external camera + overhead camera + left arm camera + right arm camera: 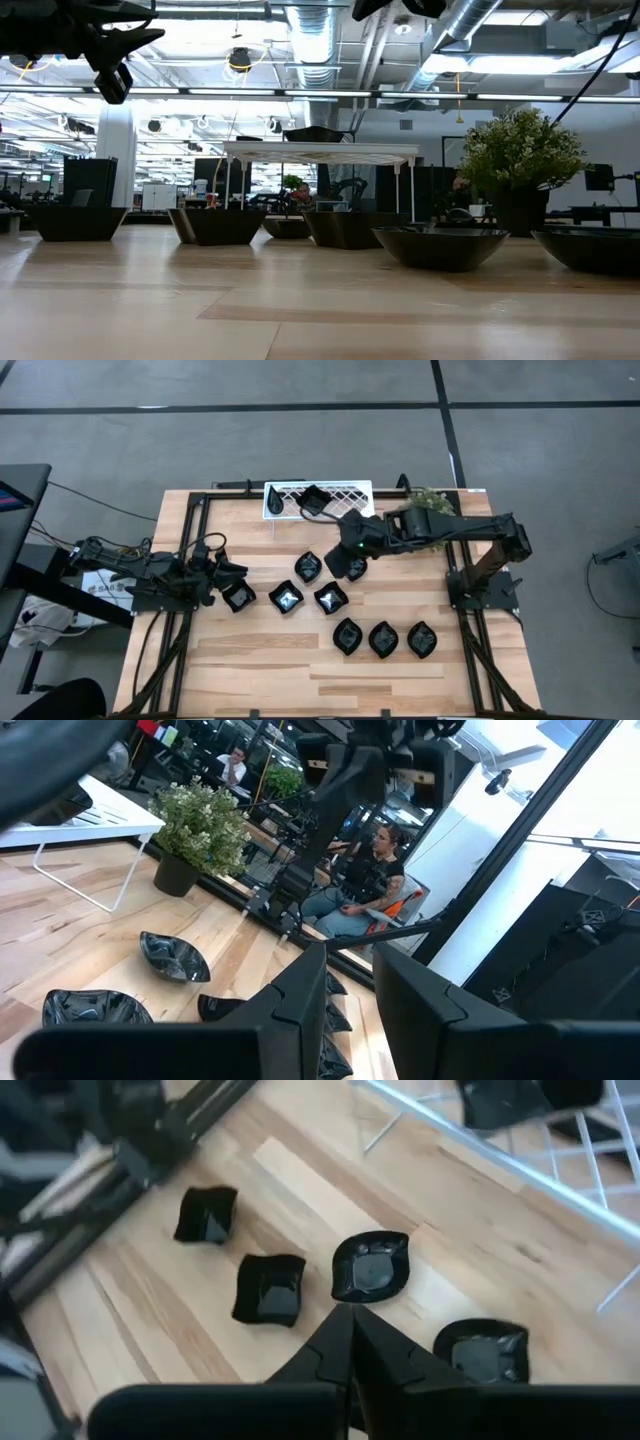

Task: Pick & Place Mini shaped plates
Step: Stack the distorted square-shaped plate on top of the distorted square-shaped plate on the shelf

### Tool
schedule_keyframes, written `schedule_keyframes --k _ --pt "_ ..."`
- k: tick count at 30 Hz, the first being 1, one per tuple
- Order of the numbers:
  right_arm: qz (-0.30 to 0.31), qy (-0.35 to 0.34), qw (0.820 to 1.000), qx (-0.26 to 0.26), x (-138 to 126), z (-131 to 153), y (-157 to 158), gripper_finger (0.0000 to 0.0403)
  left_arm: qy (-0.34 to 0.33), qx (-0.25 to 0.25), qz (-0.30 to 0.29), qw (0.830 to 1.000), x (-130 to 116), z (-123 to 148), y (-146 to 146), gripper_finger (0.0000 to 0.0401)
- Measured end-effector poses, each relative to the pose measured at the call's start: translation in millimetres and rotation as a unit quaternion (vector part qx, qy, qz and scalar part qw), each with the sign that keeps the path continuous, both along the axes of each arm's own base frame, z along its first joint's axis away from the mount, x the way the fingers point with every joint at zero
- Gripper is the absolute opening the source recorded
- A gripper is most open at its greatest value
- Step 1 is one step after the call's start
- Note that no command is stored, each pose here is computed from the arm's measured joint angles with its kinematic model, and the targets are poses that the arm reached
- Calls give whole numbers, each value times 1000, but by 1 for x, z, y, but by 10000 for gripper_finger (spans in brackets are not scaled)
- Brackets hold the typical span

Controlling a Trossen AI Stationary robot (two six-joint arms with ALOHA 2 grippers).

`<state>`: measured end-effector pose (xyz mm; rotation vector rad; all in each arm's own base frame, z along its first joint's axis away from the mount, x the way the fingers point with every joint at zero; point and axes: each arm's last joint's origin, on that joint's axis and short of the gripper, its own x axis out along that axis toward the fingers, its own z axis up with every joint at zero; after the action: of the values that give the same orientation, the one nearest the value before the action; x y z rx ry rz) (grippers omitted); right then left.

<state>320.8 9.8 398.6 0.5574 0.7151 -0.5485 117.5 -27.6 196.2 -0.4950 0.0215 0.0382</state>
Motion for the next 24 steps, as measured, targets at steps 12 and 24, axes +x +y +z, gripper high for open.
schedule_keyframes --k 12,24 --pt "87 84 993 5 -10 -9 9 4 -2 -1 0 1000 0 0 0 88" --pt "99 117 988 4 -14 -13 13 11 -2 -1 0 1000 0 0 0 88"
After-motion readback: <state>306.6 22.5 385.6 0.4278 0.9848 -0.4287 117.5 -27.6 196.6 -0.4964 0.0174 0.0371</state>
